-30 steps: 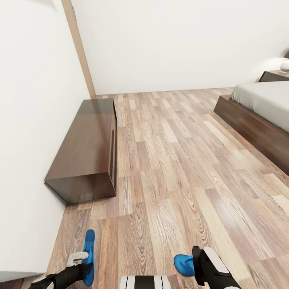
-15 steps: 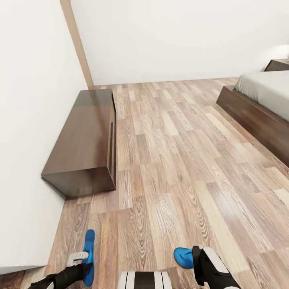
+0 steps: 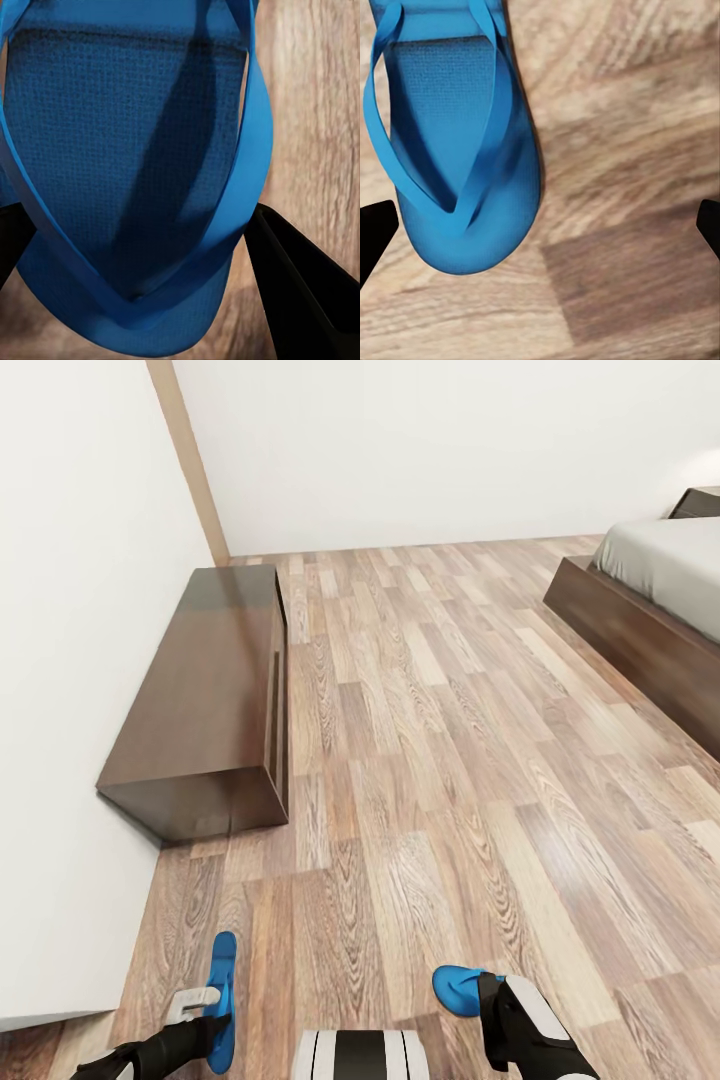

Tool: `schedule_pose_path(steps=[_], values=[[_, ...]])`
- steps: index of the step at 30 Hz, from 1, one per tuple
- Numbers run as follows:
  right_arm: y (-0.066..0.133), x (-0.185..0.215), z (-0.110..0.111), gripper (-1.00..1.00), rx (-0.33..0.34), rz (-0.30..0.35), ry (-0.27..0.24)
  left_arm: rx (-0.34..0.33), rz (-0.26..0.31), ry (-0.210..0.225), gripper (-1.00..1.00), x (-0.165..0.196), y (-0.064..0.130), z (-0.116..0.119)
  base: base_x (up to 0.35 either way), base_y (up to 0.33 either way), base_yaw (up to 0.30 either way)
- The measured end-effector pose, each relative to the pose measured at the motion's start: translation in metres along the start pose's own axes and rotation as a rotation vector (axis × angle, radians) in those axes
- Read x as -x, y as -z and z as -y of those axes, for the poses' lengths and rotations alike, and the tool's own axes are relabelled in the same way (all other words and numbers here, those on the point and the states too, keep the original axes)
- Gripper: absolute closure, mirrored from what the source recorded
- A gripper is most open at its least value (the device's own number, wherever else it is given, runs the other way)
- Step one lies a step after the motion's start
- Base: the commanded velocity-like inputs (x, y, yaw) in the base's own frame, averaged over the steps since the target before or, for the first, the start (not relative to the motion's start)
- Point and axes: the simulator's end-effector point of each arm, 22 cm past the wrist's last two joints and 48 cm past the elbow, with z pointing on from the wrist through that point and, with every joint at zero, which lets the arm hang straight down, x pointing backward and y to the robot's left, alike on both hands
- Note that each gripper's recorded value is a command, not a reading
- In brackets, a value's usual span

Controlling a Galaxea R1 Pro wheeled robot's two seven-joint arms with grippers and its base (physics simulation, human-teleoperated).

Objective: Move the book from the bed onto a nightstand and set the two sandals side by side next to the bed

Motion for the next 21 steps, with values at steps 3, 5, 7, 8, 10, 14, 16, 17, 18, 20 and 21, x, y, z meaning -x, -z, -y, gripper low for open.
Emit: schedule_pose_path(steps=[3,5,7,8,10,14,16,17,18,20,21], values=[[0.000,0.000,0.000,-1.00,0.000,-0.001,0.000,0.000,0.000,0.001,1.00,0.000,0.000,0.000,0.000,0.000,0.000],[-0.002,0.000,0.002,-1.00,-0.004,0.000,0.001,0.001,-0.005,0.001,1.00,-0.002,-0.001,-0.001,0.000,0.000,0.000],[-0.004,0.000,0.005,-1.00,-0.012,0.001,0.001,0.002,-0.013,0.004,1.00,-0.006,-0.002,-0.002,0.000,0.000,0.000],[-0.006,0.000,0.006,-1.00,-0.017,0.001,0.001,0.003,-0.016,0.006,1.00,-0.008,-0.003,-0.003,0.000,0.000,0.000],[-0.006,0.000,0.006,-1.00,-0.017,0.001,0.002,0.004,-0.015,0.007,1.00,-0.007,-0.003,-0.003,0.000,0.000,0.000],[-0.006,0.000,0.006,-1.00,-0.016,0.002,0.002,0.002,-0.012,0.009,1.00,-0.006,-0.002,-0.003,0.000,0.000,0.000],[-0.006,0.000,0.006,-1.00,-0.016,0.002,0.002,-0.001,-0.002,0.007,1.00,0.000,-0.002,-0.003,0.000,0.000,0.000],[-0.006,0.000,0.006,-1.00,-0.016,0.002,0.002,-0.009,0.010,0.004,1.00,0.008,-0.002,-0.002,0.000,0.000,0.000],[-0.006,0.000,0.006,-1.00,-0.016,0.002,0.002,-0.030,0.021,-0.003,1.00,0.024,0.001,-0.001,0.000,0.000,0.000],[-0.006,0.000,0.006,-1.00,-0.016,0.002,0.003,-0.102,0.007,-0.001,1.00,0.045,0.011,0.007,0.000,0.000,0.000],[-0.006,0.000,0.006,-1.00,-0.016,0.001,0.003,-0.197,-0.008,0.020,1.00,0.061,0.023,0.022,0.000,0.000,0.000]])
